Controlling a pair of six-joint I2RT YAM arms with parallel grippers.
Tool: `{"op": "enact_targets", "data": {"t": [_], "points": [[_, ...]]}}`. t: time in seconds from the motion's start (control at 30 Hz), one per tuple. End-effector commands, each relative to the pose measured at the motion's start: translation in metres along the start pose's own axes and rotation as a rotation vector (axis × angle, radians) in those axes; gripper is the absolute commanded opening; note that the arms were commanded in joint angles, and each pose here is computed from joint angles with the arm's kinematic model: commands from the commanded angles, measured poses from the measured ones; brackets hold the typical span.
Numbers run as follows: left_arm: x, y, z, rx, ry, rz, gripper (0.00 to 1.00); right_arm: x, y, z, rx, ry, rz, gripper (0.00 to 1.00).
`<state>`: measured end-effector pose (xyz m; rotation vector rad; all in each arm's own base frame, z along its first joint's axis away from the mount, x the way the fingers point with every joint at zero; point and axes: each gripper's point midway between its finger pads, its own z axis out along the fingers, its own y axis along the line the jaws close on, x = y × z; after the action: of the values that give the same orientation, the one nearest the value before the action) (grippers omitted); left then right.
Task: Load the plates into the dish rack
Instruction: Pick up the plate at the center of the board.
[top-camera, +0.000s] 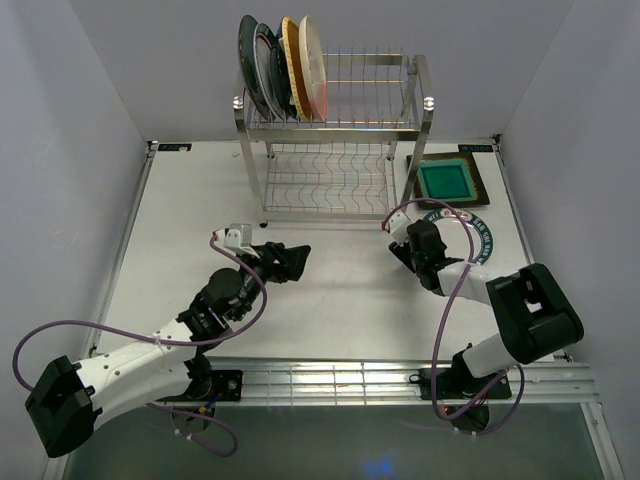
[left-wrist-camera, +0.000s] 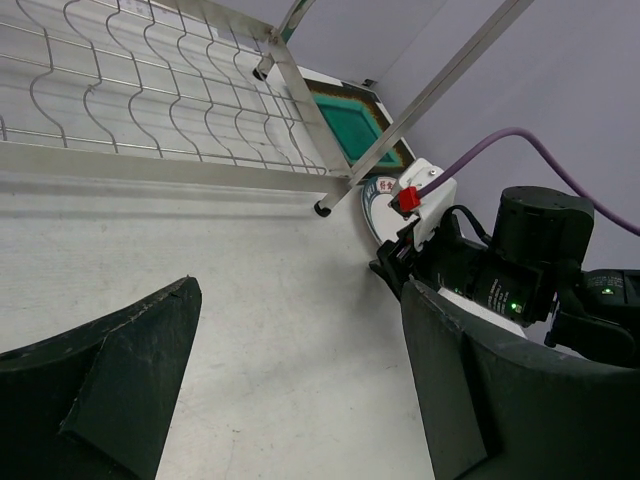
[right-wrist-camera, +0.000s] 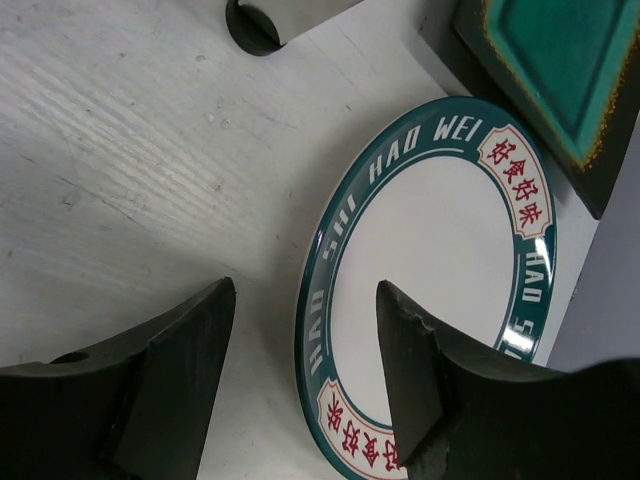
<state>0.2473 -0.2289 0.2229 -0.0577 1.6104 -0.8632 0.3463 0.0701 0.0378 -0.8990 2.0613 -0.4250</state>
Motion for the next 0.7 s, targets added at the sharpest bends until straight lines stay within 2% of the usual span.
{"op": "enact_targets", "data": {"t": [0.0, 0.13, 0.3, 0.5, 0.53, 0.67], "points": [[0.001, -0.002, -0.002, 0.019, -0.001, -0.002, 0.91, -0.008, -0.025, 0.003, 0.133, 0.02, -0.005, 0.64], [0.003, -0.001, -0.002, 0.013, 0.002, 0.0, 0.91, -0.006, -0.025, 0.004, 0.151, 0.037, -0.017, 0.52], [0.005, 0.001, -0.002, 0.01, 0.004, 0.003, 0.91, -0.006, -0.029, 0.005, 0.188, 0.039, -0.039, 0.51], [0.004, 0.001, -0.002, 0.01, 0.004, 0.005, 0.91, 0.0, -0.028, 0.011, 0.216, 0.078, -0.064, 0.43], [0.005, 0.001, -0.002, 0.01, 0.005, 0.005, 0.91, 0.003, -0.027, 0.013, 0.214, 0.088, -0.073, 0.37], [0.005, 0.001, -0.002, 0.01, 0.004, 0.008, 0.91, 0.0, -0.025, 0.013, 0.214, 0.083, -0.079, 0.24]]}}
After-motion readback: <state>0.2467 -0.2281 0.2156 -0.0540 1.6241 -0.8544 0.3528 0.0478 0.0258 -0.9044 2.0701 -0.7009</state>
